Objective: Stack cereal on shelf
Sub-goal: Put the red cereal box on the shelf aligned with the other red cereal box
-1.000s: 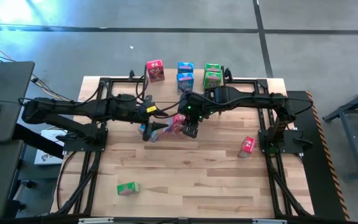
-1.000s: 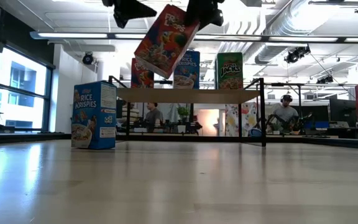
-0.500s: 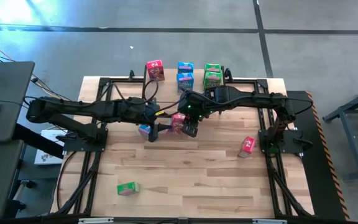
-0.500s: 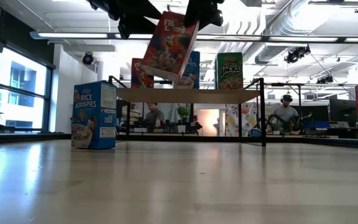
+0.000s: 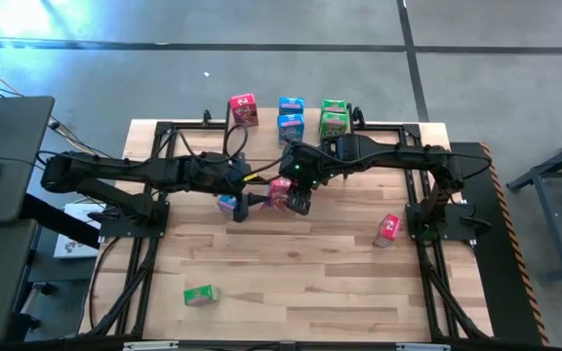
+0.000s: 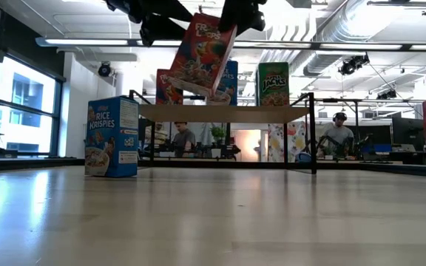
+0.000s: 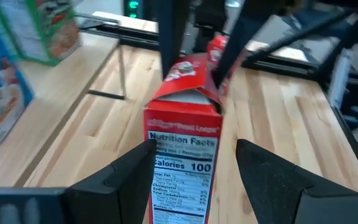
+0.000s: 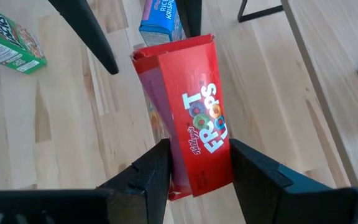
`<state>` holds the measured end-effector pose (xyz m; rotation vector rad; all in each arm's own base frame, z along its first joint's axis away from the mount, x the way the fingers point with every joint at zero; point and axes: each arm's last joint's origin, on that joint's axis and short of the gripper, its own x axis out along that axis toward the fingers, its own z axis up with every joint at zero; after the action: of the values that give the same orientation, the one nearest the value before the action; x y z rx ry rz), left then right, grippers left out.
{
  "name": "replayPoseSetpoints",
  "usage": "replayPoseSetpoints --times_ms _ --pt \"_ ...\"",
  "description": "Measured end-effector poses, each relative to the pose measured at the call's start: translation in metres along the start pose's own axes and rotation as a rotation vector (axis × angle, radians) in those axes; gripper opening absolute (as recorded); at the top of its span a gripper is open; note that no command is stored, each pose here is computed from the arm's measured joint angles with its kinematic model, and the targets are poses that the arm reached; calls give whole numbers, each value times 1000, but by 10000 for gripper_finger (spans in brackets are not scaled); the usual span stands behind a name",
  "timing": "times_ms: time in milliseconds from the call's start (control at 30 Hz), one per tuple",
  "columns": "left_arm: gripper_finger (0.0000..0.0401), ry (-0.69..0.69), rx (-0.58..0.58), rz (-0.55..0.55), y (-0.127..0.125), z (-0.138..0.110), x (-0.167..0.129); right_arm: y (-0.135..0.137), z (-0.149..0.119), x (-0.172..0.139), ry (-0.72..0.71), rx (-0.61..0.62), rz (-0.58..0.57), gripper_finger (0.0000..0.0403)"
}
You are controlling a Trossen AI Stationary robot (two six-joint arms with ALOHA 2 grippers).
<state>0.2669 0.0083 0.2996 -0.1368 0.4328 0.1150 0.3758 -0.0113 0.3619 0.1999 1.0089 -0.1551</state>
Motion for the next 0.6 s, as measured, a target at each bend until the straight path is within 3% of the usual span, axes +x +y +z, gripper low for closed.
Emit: replayPoseSetpoints --times_ms 100,600 --pt "216 -9 -40 52 1 0 1 0 0 0 -3 -11 3 147" --pt "217 -50 -64 38 1 4 1 0 0 0 -1 -15 5 147"
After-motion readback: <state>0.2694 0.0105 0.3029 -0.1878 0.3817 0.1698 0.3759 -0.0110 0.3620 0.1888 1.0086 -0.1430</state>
